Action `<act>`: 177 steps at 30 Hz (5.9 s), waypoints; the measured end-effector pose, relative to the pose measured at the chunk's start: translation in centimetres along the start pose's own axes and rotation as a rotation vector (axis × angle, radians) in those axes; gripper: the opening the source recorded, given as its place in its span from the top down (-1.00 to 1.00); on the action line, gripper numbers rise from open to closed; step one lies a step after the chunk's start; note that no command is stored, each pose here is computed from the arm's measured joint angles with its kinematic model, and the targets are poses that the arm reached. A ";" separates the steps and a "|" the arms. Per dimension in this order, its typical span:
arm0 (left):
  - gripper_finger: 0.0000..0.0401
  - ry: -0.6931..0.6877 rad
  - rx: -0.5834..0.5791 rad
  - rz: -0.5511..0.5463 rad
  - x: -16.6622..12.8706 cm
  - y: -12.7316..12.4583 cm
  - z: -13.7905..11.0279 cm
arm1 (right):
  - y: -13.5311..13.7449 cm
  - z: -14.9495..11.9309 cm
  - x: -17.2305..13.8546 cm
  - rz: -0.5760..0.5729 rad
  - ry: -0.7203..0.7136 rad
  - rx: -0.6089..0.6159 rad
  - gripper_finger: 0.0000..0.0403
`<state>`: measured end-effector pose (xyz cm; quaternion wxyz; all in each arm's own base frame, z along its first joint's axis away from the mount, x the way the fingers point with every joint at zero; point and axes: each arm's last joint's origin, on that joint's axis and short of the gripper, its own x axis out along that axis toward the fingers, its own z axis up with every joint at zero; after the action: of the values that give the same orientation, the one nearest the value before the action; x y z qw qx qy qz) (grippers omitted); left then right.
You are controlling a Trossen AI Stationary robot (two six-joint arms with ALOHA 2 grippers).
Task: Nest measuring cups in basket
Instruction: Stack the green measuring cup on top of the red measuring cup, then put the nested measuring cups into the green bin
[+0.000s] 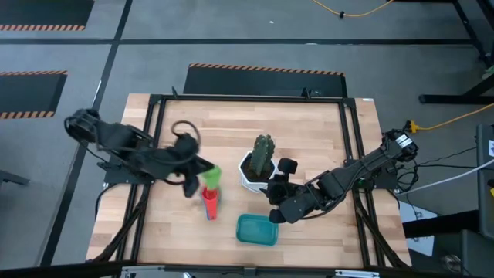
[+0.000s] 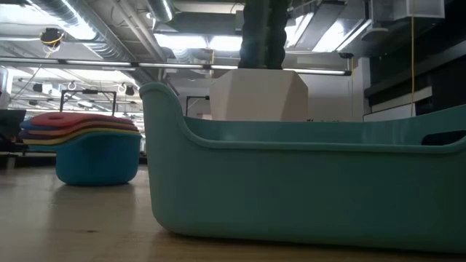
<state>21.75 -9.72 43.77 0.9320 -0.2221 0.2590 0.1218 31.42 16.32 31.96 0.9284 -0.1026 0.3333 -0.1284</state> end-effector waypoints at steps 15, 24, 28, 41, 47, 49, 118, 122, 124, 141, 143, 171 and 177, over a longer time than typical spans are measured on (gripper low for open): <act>1.00 0.051 -0.164 0.043 0.0 4.0 -7.7 | 0.0 0.0 0.0 0.001 0.005 -0.002 0.44; 1.00 0.006 -0.369 -0.218 3.3 6.4 -14.3 | 0.0 -0.1 0.0 0.001 0.005 -0.003 0.44; 1.00 -0.023 -0.460 -0.301 4.7 8.0 -16.7 | 0.0 -0.1 0.0 0.001 0.004 -0.002 0.44; 1.00 -0.091 -0.650 -0.401 7.5 12.0 -21.5 | -0.1 0.1 0.1 -0.002 -0.001 0.002 0.44; 1.00 -0.095 -0.682 -0.382 8.0 13.0 -22.3 | -0.1 0.1 0.1 -0.002 0.000 0.001 0.44; 1.00 -0.091 -0.678 -0.372 8.2 13.2 -22.6 | -0.1 0.1 0.1 -0.002 0.000 0.001 0.44; 0.42 -0.098 -0.644 -0.205 9.1 14.9 -23.7 | -0.1 0.1 0.2 -0.002 -0.002 0.002 0.44; 0.43 -0.098 -0.642 -0.205 9.1 14.9 -23.7 | -0.1 0.1 0.2 -0.001 -0.002 0.002 0.44; 0.43 -0.098 -0.641 -0.205 9.1 14.9 -23.7 | -0.1 0.1 0.2 -0.002 -0.002 0.002 0.44; 0.43 -0.191 -0.550 -0.396 7.6 12.2 -21.3 | -4.0 -0.7 -5.8 0.066 0.053 0.000 0.44; 0.43 -0.180 -0.548 -0.417 7.0 11.2 -20.6 | -4.5 -1.1 -6.6 0.068 0.079 -0.010 0.44; 0.43 0.108 -0.606 -0.300 6.3 4.2 -19.6 | -7.3 -15.8 -4.7 0.188 -0.037 0.204 0.44; 0.34 0.115 -0.621 -0.284 6.9 4.6 -19.2 | -7.4 -16.2 -4.6 0.191 -0.032 0.200 0.44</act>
<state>17.68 -14.06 23.75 0.8115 -0.5355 0.2282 0.0513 16.32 9.07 24.49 0.9471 0.0204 0.3125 -0.0705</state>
